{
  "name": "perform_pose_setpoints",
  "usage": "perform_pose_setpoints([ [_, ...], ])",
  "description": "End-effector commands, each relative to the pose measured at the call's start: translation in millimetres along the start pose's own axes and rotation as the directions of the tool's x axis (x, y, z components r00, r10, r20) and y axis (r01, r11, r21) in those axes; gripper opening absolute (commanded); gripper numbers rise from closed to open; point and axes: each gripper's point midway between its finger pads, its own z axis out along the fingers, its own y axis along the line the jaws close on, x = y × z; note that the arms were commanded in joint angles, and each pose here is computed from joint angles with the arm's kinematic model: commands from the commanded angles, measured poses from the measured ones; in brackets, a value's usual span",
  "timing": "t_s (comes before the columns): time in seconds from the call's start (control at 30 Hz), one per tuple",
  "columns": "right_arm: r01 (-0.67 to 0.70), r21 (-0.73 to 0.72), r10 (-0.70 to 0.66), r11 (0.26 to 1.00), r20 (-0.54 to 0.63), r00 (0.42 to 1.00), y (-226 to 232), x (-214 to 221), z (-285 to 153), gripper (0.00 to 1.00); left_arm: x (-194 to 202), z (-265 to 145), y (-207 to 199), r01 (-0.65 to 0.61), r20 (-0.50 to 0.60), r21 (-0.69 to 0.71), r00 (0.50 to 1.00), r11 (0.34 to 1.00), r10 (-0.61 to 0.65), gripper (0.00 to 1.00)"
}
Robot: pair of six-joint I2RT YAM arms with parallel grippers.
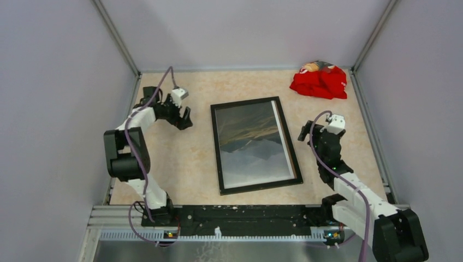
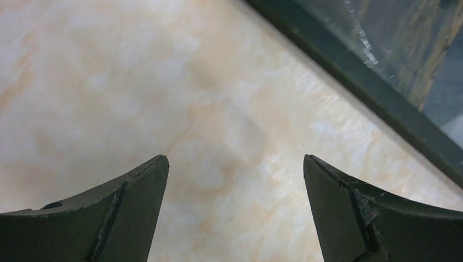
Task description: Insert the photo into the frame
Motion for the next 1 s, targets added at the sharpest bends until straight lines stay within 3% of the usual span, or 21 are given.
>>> perform_pose_setpoints([
  [0.0, 0.030, 0.209, -0.077, 0.977, 0.218, 0.973, -44, -36, 0, 0.99, 13, -22, -10, 0.041, 0.088, 0.005, 0.995, 0.999, -0.041, 0.99],
  [0.23, 0.034, 0.313, -0.126, 0.949, 0.280, 0.952, -80, -25, 7, 0.99, 18, -18, -23, 0.138, 0.301, -0.029, 0.946, 0.990, -0.123, 0.99],
  [0.5, 0.076, 0.315, -0.164, 0.946, 0.262, 0.951, -83, -18, 36, 0.99, 16, -31, -11, 0.156, 0.514, -0.196, 0.857, 0.968, -0.034, 0.99],
  [0.63, 0.164, 0.203, -0.210, 0.965, 0.232, 0.950, -65, -4, 45, 0.99, 14, -43, -24, 0.122, 0.606, -0.244, 0.793, 0.962, 0.053, 0.99],
  [0.67, 0.150, 0.204, -0.204, 0.967, 0.277, 0.939, -66, -9, 42, 0.99, 12, -45, -25, 0.117, 0.621, -0.255, 0.781, 0.960, 0.070, 0.99],
  [0.7, 0.164, 0.203, -0.222, 0.965, 0.309, 0.925, -65, -12, 37, 0.99, 13, -45, -25, 0.122, 0.620, -0.256, 0.782, 0.959, 0.066, 0.99],
  [0.77, 0.201, 0.166, -0.239, 0.965, 0.254, 0.937, -59, -2, 42, 0.99, 15, -43, -25, 0.125, 0.605, -0.257, 0.794, 0.958, 0.059, 0.99],
  [0.97, 0.150, 0.194, -0.194, 0.969, 0.232, 0.953, -68, -5, 53, 0.99, 14, -28, -20, 0.135, 0.547, -0.356, 0.832, 0.925, 0.090, 0.99],
])
